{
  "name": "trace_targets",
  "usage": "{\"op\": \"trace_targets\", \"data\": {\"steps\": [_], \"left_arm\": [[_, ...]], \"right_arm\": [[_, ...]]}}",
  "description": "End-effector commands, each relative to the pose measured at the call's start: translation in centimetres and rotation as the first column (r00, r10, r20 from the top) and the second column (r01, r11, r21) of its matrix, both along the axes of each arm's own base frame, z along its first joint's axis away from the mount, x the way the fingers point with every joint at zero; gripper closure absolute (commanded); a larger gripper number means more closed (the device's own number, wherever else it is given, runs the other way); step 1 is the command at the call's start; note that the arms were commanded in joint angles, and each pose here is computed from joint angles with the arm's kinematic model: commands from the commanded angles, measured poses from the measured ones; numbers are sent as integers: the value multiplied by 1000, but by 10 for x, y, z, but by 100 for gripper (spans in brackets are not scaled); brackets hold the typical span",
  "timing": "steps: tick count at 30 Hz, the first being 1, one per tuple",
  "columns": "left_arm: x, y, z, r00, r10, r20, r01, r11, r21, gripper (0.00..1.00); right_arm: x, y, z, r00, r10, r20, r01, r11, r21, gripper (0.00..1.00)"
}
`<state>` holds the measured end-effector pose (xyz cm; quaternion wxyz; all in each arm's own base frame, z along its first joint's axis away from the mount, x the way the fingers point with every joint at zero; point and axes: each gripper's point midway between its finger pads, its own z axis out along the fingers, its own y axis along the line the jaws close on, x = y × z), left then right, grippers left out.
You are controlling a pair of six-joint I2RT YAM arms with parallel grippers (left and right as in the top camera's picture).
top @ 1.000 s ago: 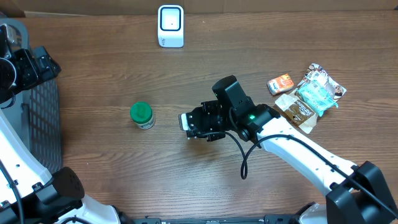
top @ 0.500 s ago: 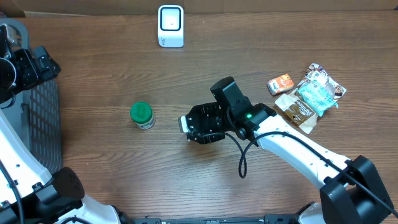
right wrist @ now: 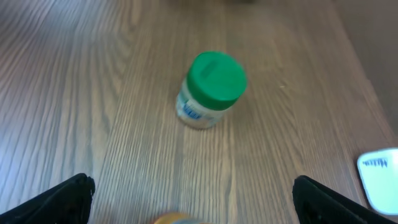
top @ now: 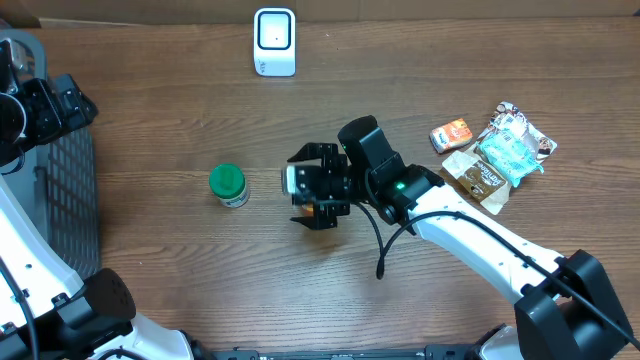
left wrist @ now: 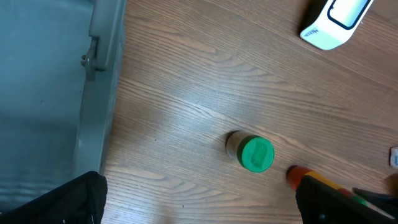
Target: Scan the item barcode
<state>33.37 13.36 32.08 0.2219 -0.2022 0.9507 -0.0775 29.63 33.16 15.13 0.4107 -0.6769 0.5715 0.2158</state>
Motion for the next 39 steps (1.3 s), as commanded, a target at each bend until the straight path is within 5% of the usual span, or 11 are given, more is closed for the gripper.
{"op": "trace_targets", "data": {"steps": [1, 5, 9, 16, 22, 24, 30, 33, 39], "left_arm": [[1, 0, -3, 1000, -19, -7, 19, 1000, 2, 0], [1, 0, -3, 1000, -19, -7, 19, 1000, 2, 1], [1, 0, -3, 1000, -19, -7, 19, 1000, 2, 0], [1, 0, -3, 1000, -19, -7, 19, 1000, 2, 0], [1, 0, -3, 1000, -19, -7, 19, 1000, 2, 0], [1, 0, -3, 1000, -19, -7, 19, 1000, 2, 1], [1, 0, -3, 1000, -19, -7, 19, 1000, 2, 0], [1, 0, -3, 1000, -19, -7, 19, 1000, 2, 1], [1, 0, -3, 1000, -19, -7, 19, 1000, 2, 0]], "right_arm": [[24, -3, 57, 984, -149, -99, 162, 977, 137, 0], [41, -28, 105, 877, -297, -376, 401, 886, 234, 0], [32, -57, 127, 787, -260, -559, 463, 849, 257, 0], [19, -103, 75, 465, -307, -830, 570, 821, 16, 0], [7, -97, 18, 361, -337, -870, 512, 851, -118, 0], [9, -97, 6, 274, -355, -894, 527, 833, -169, 0], [29, -115, -20, -149, -380, -913, 624, 681, -384, 9], [36, -127, -21, -299, -348, -889, 647, 611, -457, 10], [37, -131, -22, -394, -325, -860, 641, 574, -510, 14]]}}
